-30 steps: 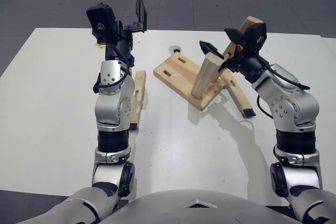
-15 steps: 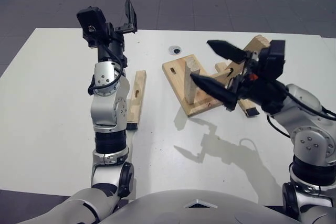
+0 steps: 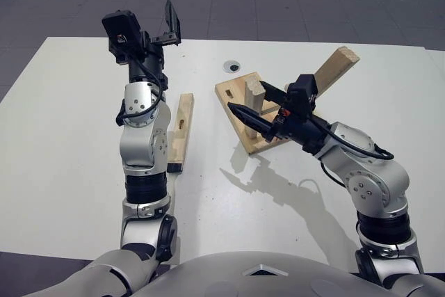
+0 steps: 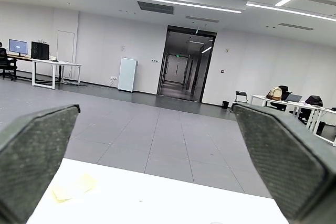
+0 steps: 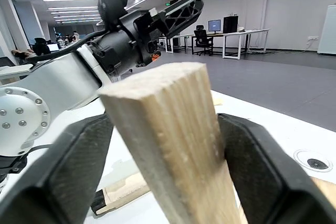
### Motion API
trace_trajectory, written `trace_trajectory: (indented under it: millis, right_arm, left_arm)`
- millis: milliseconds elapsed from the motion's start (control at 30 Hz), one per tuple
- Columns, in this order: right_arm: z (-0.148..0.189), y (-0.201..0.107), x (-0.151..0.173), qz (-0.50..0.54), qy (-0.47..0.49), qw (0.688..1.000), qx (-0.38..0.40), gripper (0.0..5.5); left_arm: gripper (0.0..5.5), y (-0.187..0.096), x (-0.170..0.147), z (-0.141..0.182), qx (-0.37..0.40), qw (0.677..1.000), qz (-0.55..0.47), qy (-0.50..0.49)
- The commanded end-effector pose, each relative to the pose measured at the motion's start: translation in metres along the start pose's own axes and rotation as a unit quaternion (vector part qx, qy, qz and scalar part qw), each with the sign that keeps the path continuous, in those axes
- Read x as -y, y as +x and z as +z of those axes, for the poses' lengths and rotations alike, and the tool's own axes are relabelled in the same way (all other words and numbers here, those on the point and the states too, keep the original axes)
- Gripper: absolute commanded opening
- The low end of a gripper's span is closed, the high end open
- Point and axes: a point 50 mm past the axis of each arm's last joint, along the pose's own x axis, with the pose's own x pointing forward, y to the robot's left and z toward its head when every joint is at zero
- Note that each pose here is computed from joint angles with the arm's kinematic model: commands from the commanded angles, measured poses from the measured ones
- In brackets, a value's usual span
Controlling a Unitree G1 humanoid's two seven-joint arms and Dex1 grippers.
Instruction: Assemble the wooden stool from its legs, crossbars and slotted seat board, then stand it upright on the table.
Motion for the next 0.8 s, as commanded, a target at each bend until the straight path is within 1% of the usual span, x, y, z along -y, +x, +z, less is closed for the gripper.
trace_trajectory:
  millis: [33, 133, 167, 400, 500, 533, 667, 733, 800]
  right_arm:
    - [0.001, -0.009, 0.007, 0.061, -0.040, 0.996, -0.049, 2.84]
    - [0.006, -0.012, 0.020, 0.094, -0.072, 0.990, -0.082, 2.33]
    - [0.007, -0.013, 0.025, 0.106, -0.081, 0.987, -0.092, 2.24]
    - [0.013, -0.013, 0.040, 0.181, -0.129, 0.967, -0.128, 2.03]
    - [0.016, -0.013, 0.046, 0.189, -0.157, 0.961, -0.129, 1.99]
    - [0.018, -0.013, 0.048, 0.189, -0.166, 0.960, -0.126, 2.35]
    - [0.039, -0.015, 0.044, 0.183, -0.202, 0.959, -0.073, 2.94]
    - [0.047, -0.016, 0.037, 0.182, -0.209, 0.960, -0.046, 3.15]
    - [0.056, -0.016, 0.030, 0.176, -0.212, 0.961, -0.008, 3.46]
  left_arm:
    - [5.40, 0.000, 0.003, -0.005, -0.013, 1.000, 0.001, 0.001]
    - [5.40, 0.000, 0.004, -0.007, -0.017, 1.000, 0.000, 0.000]
    - [5.40, 0.000, 0.004, -0.007, -0.018, 1.000, -0.002, -0.001]
    - [5.40, -0.001, 0.011, -0.011, -0.032, 0.999, -0.019, -0.002]
    - [5.40, -0.002, 0.013, -0.014, -0.041, 0.999, -0.026, -0.001]
    - [5.40, -0.002, 0.013, -0.015, -0.044, 0.999, -0.029, -0.001]
    - [5.40, -0.003, 0.012, -0.037, -0.097, 0.993, -0.062, 0.029]
    - [5.40, -0.004, 0.008, -0.052, -0.138, 0.984, -0.092, 0.066]
    - [5.40, -0.005, 0.001, -0.074, -0.189, 0.964, -0.128, 0.135]
